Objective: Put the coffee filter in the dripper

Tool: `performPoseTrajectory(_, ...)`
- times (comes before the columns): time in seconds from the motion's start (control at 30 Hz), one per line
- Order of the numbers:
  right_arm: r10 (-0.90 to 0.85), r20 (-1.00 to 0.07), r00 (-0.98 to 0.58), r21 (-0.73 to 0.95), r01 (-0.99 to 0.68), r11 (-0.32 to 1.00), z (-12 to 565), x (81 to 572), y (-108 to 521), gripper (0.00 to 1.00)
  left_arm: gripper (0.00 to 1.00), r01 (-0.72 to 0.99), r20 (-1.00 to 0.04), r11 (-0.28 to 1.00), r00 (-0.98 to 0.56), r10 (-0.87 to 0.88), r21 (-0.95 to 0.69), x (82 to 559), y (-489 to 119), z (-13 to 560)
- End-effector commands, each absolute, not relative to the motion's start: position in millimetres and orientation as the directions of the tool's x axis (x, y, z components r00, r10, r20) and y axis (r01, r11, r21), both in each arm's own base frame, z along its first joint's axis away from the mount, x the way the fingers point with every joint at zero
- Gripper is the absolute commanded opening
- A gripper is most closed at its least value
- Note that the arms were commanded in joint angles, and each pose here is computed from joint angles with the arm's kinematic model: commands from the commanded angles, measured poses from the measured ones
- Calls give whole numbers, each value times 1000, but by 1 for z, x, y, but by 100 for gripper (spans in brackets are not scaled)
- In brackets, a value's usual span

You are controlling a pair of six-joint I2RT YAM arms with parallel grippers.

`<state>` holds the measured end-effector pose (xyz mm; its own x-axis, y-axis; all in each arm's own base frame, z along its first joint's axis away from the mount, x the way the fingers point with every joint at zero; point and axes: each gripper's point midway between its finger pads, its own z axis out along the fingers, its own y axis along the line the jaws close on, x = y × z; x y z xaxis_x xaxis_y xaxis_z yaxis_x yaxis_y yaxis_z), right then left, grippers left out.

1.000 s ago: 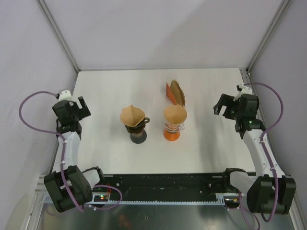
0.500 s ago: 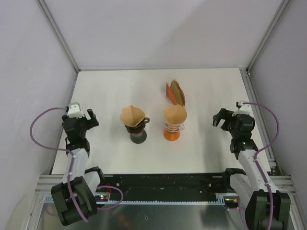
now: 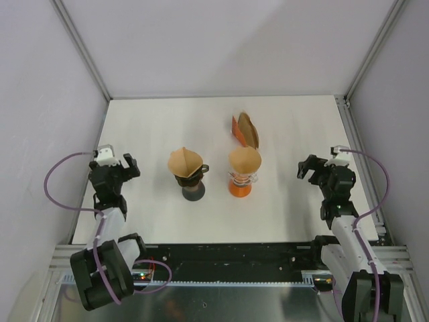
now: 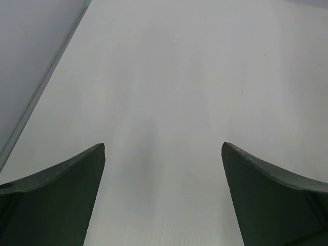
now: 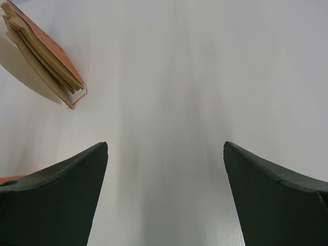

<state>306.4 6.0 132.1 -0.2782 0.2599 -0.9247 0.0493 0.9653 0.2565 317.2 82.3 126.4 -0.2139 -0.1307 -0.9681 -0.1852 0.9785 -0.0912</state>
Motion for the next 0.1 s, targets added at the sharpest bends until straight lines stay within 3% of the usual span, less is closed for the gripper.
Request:
performPoseTrajectory(0.0,242,-949,-201,238,43,970,150,312,1,99,100,-138,-985,985,-126,-119,-101,326,78,147)
performPoseTrajectory(0.07,241,-951,-194,239,37,970,150,313,2,99,100,-134,-985,985,-113,-128,-113,326,77,149)
